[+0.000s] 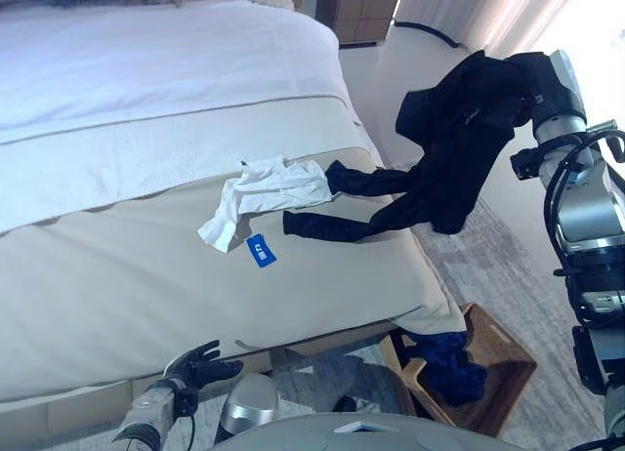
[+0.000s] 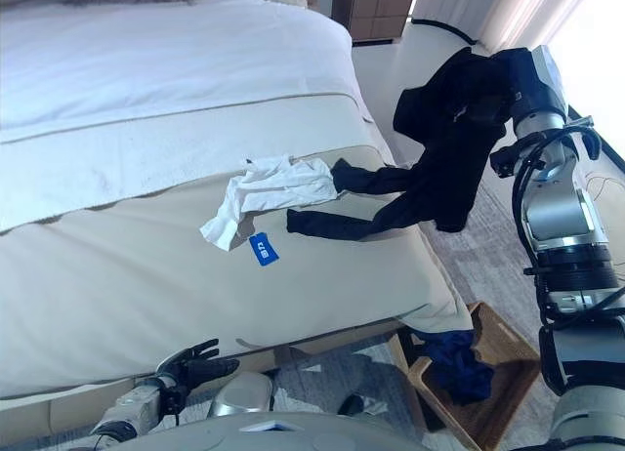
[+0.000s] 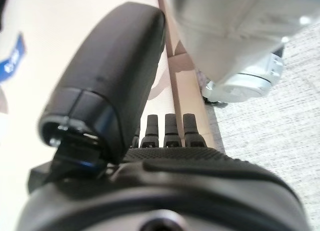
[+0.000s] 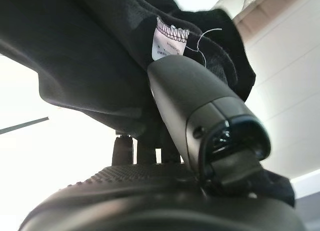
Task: Pick up the clothes from the bed and place them into the basket
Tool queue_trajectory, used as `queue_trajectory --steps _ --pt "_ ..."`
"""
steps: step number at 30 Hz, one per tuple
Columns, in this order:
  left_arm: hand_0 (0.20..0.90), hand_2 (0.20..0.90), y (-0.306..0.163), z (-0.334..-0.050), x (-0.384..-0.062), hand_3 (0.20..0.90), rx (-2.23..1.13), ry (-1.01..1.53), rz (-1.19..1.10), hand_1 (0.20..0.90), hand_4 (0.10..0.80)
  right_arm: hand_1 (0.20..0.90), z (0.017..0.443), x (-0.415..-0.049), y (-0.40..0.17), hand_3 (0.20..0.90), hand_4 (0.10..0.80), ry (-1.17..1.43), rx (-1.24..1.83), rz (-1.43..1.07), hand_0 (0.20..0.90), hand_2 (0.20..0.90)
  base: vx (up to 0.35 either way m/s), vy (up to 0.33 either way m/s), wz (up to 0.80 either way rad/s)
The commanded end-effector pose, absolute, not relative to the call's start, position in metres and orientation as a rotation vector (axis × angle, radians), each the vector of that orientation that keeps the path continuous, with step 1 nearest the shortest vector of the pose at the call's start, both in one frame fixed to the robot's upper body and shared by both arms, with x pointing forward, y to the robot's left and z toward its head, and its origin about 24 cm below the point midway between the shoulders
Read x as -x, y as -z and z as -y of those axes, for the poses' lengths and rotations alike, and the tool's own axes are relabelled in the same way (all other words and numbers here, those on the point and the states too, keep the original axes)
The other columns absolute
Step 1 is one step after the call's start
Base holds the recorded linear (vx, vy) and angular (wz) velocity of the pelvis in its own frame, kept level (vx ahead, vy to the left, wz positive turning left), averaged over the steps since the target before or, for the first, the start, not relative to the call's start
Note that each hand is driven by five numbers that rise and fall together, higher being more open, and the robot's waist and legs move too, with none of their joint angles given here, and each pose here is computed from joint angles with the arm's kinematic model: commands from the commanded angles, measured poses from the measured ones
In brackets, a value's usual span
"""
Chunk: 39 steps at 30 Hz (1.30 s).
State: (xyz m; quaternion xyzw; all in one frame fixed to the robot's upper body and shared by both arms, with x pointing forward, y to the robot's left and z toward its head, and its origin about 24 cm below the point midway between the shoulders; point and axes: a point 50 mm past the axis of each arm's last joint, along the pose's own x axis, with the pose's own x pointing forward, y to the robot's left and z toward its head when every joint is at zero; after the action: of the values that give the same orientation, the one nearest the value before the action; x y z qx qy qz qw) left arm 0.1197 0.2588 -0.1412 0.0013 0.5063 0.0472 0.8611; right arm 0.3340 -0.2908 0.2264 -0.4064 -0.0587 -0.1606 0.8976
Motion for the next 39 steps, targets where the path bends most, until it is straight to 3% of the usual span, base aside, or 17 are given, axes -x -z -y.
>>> queue_trajectory --steps 1,15,31,39 --pt "0.9 0.9 0.148 -0.268 -0.092 0.9 -0.052 -0.092 -1.174 0.9 0.8 0.3 0.291 -0.322 -0.284 0.2 0.1 0.454 0.954 0.381 0.3 0.3 -0.021 -0.041 -0.03" --pt "0.9 0.9 0.15 -0.276 -0.073 0.9 -0.085 -0.103 -1.261 0.9 0.8 0.3 0.332 -0.262 -0.344 0.2 0.1 1.06 0.737 0.771 0.3 0.3 -0.025 -0.04 -0.19" --pt "0.9 0.9 0.143 -0.251 -0.119 0.9 -0.146 0.074 -1.138 0.9 0.8 0.3 0.342 -0.256 -0.327 0.2 0.1 1.03 0.798 0.712 0.3 0.3 0.001 -0.092 -0.23" --pt "0.9 0.9 0.14 -0.251 -0.126 0.9 -0.187 0.118 -1.129 0.9 0.8 0.3 0.353 -0.278 -0.287 0.2 0.1 0.911 0.886 0.428 0.3 0.3 -0.034 -0.12 -0.17"
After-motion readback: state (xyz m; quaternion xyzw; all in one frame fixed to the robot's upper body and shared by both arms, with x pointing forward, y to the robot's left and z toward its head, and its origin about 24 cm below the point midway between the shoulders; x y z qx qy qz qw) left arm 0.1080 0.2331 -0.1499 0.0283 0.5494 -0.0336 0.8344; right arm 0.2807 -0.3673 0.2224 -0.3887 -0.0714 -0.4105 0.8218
